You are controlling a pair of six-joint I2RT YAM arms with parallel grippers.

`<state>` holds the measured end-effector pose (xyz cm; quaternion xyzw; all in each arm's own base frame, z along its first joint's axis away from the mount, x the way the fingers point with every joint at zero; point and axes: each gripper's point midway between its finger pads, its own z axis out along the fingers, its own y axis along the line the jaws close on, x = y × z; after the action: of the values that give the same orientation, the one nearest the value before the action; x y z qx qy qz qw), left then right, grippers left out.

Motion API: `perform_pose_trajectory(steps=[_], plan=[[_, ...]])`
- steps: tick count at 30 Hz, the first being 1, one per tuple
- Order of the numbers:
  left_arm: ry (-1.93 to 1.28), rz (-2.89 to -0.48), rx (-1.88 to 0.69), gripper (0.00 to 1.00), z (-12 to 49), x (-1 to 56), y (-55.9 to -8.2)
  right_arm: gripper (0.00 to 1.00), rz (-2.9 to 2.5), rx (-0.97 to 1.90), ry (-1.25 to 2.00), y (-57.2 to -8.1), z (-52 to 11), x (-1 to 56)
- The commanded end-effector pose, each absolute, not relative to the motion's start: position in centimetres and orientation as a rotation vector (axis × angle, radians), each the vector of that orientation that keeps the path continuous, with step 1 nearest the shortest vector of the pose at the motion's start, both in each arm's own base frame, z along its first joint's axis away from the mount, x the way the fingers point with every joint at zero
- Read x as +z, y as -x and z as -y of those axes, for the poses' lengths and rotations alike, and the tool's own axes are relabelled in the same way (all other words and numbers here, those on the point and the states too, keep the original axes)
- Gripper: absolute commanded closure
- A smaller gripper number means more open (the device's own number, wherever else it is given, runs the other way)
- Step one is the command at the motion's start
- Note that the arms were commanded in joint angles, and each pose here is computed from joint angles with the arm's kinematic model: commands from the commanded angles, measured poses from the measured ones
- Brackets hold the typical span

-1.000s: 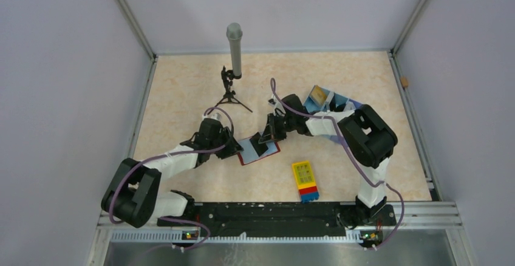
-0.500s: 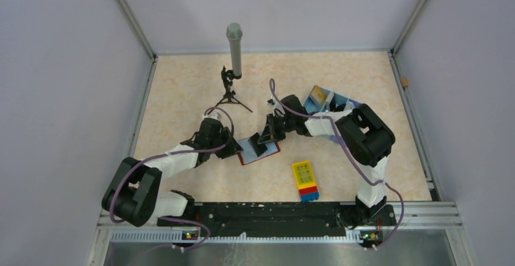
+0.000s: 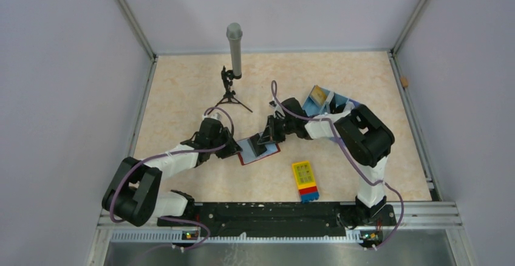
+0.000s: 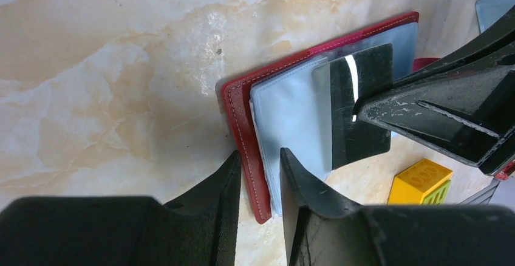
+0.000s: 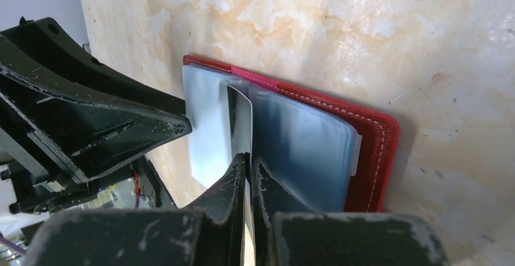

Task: Put the credit cards into the card holder
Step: Insert the credit card into the card holder.

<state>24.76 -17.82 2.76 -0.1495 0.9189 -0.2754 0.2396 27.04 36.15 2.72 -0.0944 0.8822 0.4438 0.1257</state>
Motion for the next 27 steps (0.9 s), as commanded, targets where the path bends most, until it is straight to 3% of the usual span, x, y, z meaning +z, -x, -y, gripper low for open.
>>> perform_pose_trajectory(steps=[1,15,27], plan=[[0.413,-2.535,-0.706,0.70,17.2,2.0,-24.6,0.99,-2.615,1.153,0.217,-25.9,-35.7,1.0],[0.416,-2.529,-0.684,0.72,16.9,2.1,-24.6,0.77,-2.615,1.014,0.250,-25.2,-35.9,1.5],[0.425,-2.476,-0.671,0.65,16.5,3.8,-25.1,0.48,-2.486,0.786,0.493,-27.1,-35.6,6.4]])
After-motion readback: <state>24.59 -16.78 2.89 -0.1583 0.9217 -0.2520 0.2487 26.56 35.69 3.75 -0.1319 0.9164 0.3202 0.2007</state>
